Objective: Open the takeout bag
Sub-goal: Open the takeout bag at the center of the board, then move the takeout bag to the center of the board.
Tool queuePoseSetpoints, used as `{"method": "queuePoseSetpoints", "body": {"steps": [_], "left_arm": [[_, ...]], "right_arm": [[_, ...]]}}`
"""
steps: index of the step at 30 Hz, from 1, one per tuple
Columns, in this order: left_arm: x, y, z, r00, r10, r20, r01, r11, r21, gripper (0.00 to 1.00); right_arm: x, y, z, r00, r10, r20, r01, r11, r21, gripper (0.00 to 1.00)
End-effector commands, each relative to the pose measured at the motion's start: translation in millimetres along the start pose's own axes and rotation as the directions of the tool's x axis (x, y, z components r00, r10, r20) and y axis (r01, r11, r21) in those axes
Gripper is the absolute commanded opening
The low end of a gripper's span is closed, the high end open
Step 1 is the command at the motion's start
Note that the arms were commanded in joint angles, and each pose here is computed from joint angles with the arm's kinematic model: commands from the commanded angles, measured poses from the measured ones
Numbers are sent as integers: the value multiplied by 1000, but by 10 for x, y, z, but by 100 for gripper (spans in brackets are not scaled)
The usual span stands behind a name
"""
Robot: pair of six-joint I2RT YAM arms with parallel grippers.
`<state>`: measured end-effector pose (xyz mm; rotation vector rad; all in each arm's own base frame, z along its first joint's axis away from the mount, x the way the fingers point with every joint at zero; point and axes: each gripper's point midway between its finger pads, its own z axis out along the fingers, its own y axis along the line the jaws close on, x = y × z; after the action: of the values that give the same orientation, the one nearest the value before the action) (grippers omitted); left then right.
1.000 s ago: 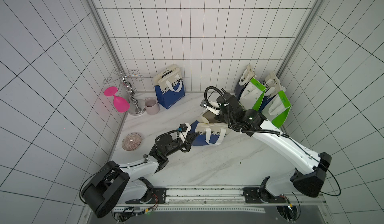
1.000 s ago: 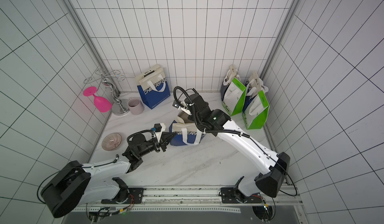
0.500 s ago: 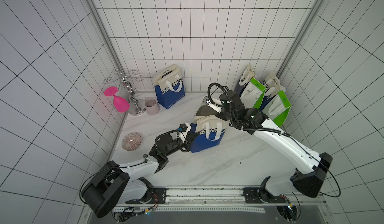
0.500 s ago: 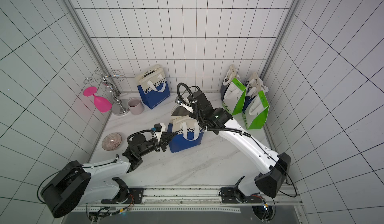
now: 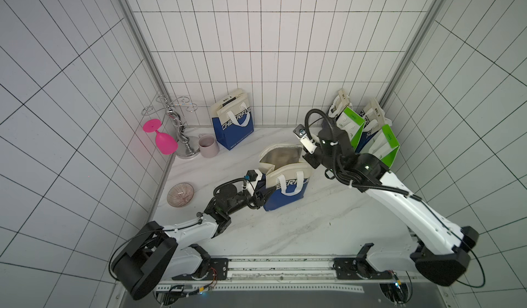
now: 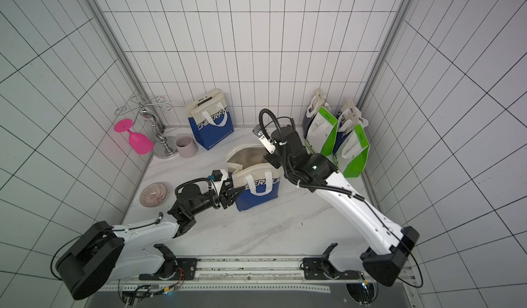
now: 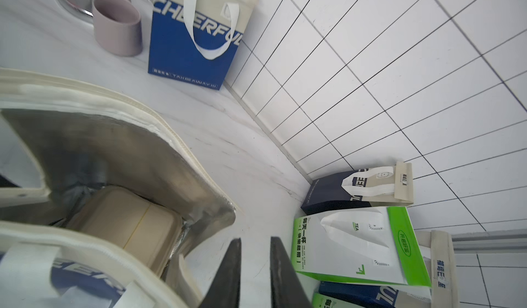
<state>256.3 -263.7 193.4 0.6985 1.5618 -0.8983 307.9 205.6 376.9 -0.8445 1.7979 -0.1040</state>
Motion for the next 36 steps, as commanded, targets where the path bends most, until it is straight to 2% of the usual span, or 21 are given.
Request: {"method": "queuePoseSetpoints", "body": {"steps": [1,5,8,10,16,20,22,30,36], "left_arm": [[-308,-51,-11,998,10,68,-10,1000,9,51],[-596,-76,-16,996,26,83,-25,1000,-4,47],[-653,-7,27,999,21,44,-20,999,-43,46],[-660,-20,72,999,29,36,-28,999,-26,45],[-760,-61,206,999,6,32,-7,1000,18,16],[-775,-38,262,1000,19,-4,-19,1000,7,12],[-801,-15,261,1000,29,2,-29,1000,-9,0],[-1083,241,449,996,76,44,-70,989,-128,0],[-1335,605,723,988,144,62,-124,959,-256,0]], "right_arm": [[266,119,-275,987,157,20,-155,985,-74,21],[420,171,-611,968,243,69,-232,963,-135,21],[499,188,-792,957,279,78,-264,950,-167,21],[538,190,-889,953,293,80,-275,944,-181,21],[660,189,-1064,948,308,83,-288,938,-193,22],[766,191,-1125,950,303,74,-286,940,-186,22],[774,182,-1158,947,309,82,-290,939,-187,22],[789,190,-1209,943,320,89,-298,934,-198,22],[830,234,-1191,942,328,73,-306,928,-211,23]]}}
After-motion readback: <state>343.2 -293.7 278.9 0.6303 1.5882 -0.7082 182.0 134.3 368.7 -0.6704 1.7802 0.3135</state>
